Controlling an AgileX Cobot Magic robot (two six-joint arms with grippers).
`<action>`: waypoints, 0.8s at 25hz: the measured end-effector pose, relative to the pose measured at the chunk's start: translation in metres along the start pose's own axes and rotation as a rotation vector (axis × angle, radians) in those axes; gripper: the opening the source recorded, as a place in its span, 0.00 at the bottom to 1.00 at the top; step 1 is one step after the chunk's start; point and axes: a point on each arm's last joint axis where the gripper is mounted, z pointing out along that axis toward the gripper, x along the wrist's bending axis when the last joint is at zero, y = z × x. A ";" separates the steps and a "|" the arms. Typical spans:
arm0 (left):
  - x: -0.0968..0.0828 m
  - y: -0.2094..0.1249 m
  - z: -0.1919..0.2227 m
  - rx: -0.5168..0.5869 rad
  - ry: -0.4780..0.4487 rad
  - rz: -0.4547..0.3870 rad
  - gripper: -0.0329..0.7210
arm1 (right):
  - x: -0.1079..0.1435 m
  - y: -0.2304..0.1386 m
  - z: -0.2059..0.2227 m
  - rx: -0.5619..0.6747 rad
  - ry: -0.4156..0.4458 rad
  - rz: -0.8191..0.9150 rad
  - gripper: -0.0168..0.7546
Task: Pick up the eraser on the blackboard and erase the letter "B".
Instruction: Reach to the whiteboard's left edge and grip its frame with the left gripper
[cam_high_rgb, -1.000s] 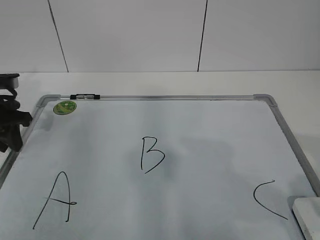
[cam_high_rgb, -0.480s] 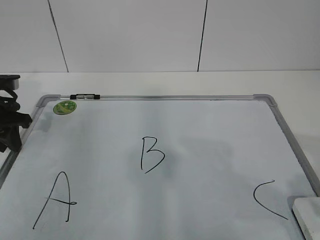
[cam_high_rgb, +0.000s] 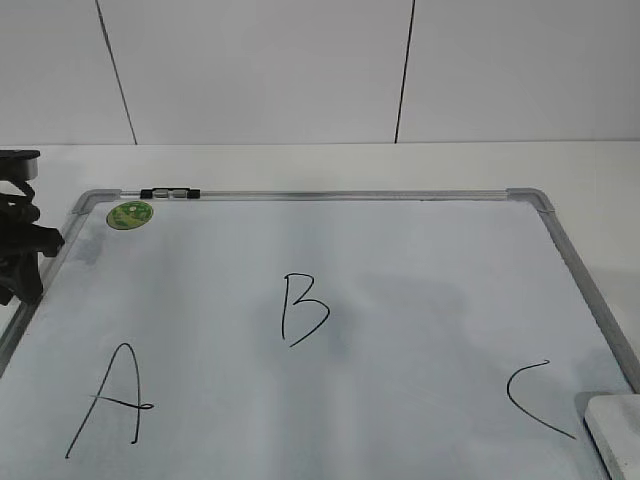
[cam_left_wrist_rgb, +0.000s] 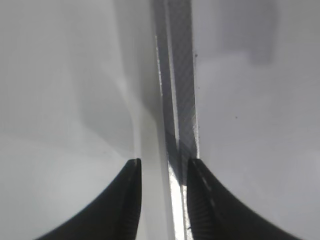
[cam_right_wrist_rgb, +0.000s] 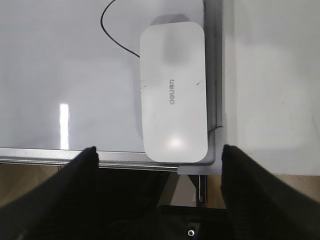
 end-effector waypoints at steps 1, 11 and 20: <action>0.000 0.000 0.000 0.002 0.000 0.000 0.36 | 0.000 0.000 0.000 0.000 0.000 0.000 0.78; 0.000 -0.001 0.000 0.008 -0.001 0.000 0.35 | 0.000 0.000 0.000 0.000 0.000 0.000 0.78; 0.000 -0.002 0.000 0.017 -0.002 0.000 0.35 | 0.000 0.000 0.000 0.000 0.000 0.000 0.78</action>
